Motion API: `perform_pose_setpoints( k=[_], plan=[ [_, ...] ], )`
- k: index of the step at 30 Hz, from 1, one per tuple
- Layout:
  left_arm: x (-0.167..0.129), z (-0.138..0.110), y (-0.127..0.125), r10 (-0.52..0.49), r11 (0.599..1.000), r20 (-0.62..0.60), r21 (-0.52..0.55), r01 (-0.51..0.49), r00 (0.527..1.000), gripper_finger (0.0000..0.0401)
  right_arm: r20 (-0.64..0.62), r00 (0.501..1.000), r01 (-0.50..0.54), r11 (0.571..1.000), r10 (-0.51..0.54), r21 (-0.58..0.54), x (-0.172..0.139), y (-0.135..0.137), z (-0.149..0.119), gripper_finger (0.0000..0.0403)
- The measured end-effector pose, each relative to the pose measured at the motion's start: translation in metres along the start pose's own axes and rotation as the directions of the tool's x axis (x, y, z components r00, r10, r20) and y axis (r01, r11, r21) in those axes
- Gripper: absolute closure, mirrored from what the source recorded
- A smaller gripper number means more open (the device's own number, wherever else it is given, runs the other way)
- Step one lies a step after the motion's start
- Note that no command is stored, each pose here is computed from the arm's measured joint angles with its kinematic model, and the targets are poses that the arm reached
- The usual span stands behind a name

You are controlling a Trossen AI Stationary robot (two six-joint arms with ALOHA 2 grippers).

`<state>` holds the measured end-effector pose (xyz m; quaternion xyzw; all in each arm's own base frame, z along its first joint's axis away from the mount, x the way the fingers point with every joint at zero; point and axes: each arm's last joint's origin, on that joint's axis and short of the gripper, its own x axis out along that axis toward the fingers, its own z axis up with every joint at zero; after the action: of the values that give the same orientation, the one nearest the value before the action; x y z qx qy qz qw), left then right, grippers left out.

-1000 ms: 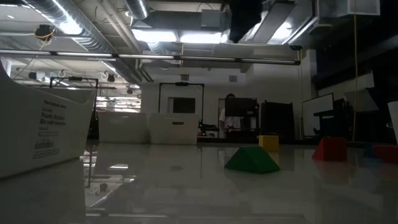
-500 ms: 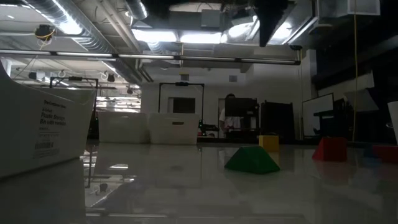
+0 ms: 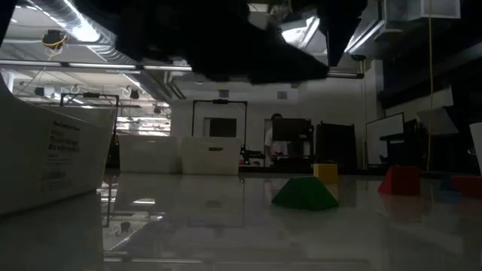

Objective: Sort blocks
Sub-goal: Put the green block into the top right white bin

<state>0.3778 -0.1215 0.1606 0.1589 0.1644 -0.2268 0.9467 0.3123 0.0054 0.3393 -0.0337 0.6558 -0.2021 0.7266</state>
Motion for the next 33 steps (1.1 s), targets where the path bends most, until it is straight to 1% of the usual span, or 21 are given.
perform_pose_setpoints(
  k=[3,6,10,12,15,21,25,30,33],
  plan=[
    [0.009,-0.006,0.008,-0.039,0.999,0.003,-0.007,0.039,0.999,0.0206,0.033,0.999,-0.013,1.000,0.014,-0.025,-0.012,0.004,-0.013,0.0221],
    [0.017,-0.011,0.015,-0.070,0.998,-0.004,-0.005,0.070,0.998,0.0206,0.085,0.996,-0.008,1.000,0.010,-0.019,-0.026,0.004,-0.034,0.0221],
    [0.024,-0.021,0.021,-0.110,0.994,-0.058,0.000,0.110,0.992,0.0206,0.168,0.985,0.032,0.996,-0.046,0.086,-0.035,0.003,-0.061,0.0221],
    [0.028,-0.027,0.022,-0.134,0.991,-0.086,0.001,0.135,0.987,0.0206,0.215,0.976,0.010,0.991,-0.038,0.130,-0.036,0.003,-0.075,0.0221],
    [0.035,-0.035,0.023,-0.164,0.986,-0.114,0.004,0.166,0.980,0.0206,0.251,0.968,-0.031,0.986,-0.012,0.166,-0.029,0.007,-0.091,0.0221],
    [0.046,-0.046,0.022,-0.187,0.982,-0.135,-0.009,0.187,0.973,0.0206,0.279,0.959,-0.106,0.973,0.046,0.203,-0.005,0.020,-0.114,0.0221],
    [0.044,-0.055,0.021,-0.212,0.977,-0.210,-0.021,0.213,0.954,0.0206,0.261,0.962,-0.135,0.970,0.079,0.202,0.015,0.031,-0.122,0.0221],
    [0.044,-0.058,0.021,-0.219,0.976,-0.221,-0.032,0.217,0.950,0.0206,0.283,0.951,-0.181,0.964,0.121,0.197,0.038,0.047,-0.124,0.0221],
    [0.044,-0.058,0.021,-0.220,0.975,-0.223,-0.034,0.218,0.950,0.0206,0.320,0.931,-0.244,0.951,0.175,0.191,0.050,0.058,-0.123,0.0221]
  ],
)
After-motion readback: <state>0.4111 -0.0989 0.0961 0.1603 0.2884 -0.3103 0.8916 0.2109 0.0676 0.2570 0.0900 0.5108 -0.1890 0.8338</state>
